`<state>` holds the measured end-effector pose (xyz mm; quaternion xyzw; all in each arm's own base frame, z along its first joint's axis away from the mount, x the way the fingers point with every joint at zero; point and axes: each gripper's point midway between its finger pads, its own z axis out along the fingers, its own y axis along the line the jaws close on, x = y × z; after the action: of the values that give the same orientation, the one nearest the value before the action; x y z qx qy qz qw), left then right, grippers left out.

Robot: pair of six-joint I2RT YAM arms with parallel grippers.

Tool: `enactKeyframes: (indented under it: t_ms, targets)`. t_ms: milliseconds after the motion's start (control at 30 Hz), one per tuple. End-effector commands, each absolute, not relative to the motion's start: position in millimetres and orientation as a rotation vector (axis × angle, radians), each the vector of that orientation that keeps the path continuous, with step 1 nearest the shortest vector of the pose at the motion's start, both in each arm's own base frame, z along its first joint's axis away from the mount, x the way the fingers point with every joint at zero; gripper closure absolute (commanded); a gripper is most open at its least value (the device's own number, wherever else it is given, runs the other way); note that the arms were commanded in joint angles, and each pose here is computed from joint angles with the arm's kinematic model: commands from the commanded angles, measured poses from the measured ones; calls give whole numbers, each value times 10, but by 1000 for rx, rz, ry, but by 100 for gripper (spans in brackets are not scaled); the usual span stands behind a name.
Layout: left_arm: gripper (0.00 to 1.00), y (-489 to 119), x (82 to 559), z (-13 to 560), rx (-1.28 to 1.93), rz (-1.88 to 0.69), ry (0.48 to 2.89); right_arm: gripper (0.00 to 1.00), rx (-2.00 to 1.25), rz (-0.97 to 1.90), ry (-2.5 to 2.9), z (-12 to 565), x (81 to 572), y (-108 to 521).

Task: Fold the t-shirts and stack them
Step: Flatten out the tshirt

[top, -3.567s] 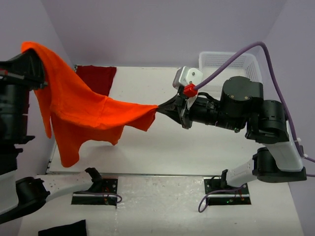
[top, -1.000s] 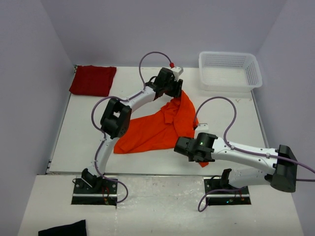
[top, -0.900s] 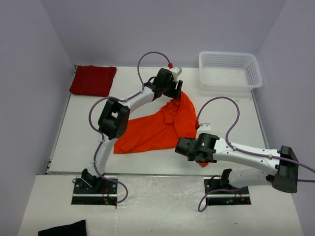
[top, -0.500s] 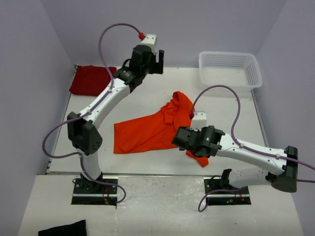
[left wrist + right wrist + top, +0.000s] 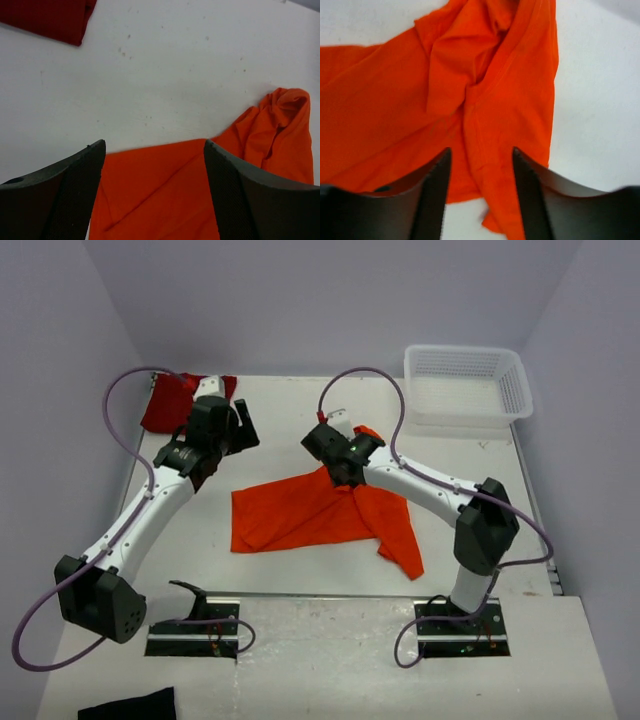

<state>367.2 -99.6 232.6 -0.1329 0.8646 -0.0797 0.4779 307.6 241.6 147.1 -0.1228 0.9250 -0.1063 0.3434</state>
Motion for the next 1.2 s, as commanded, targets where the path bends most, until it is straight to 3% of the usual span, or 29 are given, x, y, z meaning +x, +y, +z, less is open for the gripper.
enactKeyframes:
  t_ms: [0, 67, 433, 1167]
  targets:
    - [21, -1101, 3537, 2433, -339, -327, 2073, 55, -427, -228, 2358, 1476, 3567, 2616]
    - [21, -1149, 3486, 2472, -311, -372, 2060, 59, -461, -203, 2367, 1424, 3694, 2703]
    - [21, -1185, 3356, 2443, -251, -412, 2053, 54, -560, -192, 2511, 721, 3771, 2954]
    - [21, -1274, 3193, 2584, -183, -510, 2000, 54, -528, -421, 2577, 416, 3585, 2694]
